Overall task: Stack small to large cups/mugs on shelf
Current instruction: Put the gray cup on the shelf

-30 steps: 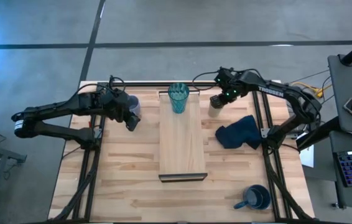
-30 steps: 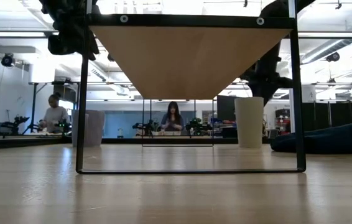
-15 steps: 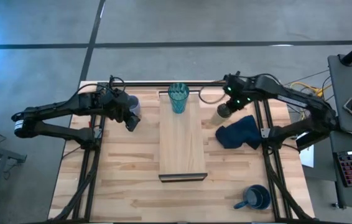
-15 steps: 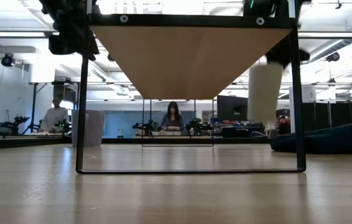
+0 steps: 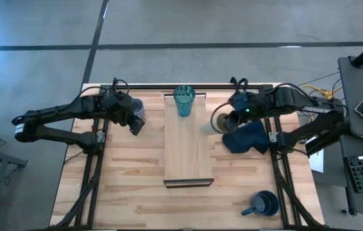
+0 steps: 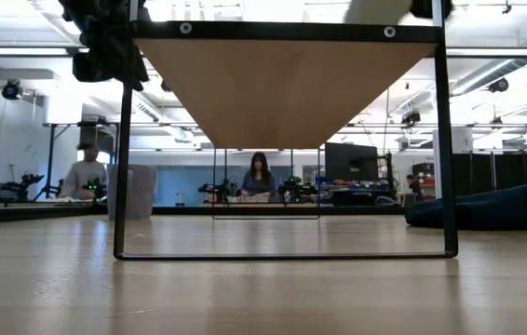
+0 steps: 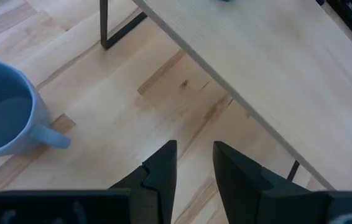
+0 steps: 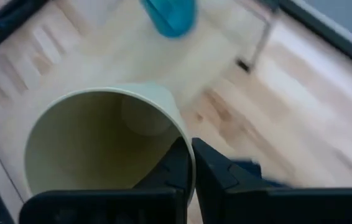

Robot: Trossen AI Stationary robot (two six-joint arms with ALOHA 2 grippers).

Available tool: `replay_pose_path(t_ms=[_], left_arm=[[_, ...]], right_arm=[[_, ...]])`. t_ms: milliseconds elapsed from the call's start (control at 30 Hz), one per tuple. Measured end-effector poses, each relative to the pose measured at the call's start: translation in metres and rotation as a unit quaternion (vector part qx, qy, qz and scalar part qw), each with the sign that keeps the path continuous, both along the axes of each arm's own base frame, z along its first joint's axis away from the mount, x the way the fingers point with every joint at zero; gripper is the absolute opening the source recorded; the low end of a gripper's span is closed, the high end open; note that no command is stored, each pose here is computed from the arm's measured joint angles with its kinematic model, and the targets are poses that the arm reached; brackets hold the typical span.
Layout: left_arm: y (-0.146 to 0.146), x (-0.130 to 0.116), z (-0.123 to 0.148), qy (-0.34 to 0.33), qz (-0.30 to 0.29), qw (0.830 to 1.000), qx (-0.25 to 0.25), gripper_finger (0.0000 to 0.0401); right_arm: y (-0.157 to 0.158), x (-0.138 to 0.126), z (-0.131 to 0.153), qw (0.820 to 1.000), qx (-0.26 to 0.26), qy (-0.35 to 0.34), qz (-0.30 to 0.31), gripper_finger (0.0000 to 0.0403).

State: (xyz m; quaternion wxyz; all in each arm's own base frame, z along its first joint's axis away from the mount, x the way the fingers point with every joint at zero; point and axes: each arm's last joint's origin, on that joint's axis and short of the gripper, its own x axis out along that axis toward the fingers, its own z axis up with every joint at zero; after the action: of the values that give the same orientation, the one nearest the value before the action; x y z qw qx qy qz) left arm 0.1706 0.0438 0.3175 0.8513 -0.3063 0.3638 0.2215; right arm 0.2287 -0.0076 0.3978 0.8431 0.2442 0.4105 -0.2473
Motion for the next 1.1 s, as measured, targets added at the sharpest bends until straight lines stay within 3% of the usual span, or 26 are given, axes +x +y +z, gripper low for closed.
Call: replay_pose_path(t_ms=[233,400,567,767,933,1100], left_arm=[[0.002,0.016,0.006,-0.056,-0.015,0.998,-0.019,0.0089],[0.002,0.031,0.012,-0.080,-0.030,0.996,-0.021,0.0089],[0.001,0.042,0.007,-0.065,-0.038,0.997,-0.026,0.0089],[-0.004,0.053,0.004,-0.073,-0.055,0.995,-0.026,0.0089],[-0.007,0.063,0.006,-0.102,-0.058,0.993,-0.030,0.0089],[-0.007,0.073,0.004,-0.118,-0.061,0.991,-0.027,0.0089]], right_arm=[[0.000,0.061,0.021,0.996,-0.055,0.018,0.060,0.0009],[-0.002,0.090,0.013,0.988,-0.046,0.110,0.094,0.0009],[0.002,0.120,0.018,0.986,-0.032,0.079,0.144,0.0009],[0.002,0.136,0.019,0.984,-0.027,0.059,0.169,0.0009],[-0.003,0.137,0.011,0.983,-0.037,0.088,0.155,0.0009],[-0.010,0.142,0.013,0.986,-0.052,0.060,0.145,0.0009]])
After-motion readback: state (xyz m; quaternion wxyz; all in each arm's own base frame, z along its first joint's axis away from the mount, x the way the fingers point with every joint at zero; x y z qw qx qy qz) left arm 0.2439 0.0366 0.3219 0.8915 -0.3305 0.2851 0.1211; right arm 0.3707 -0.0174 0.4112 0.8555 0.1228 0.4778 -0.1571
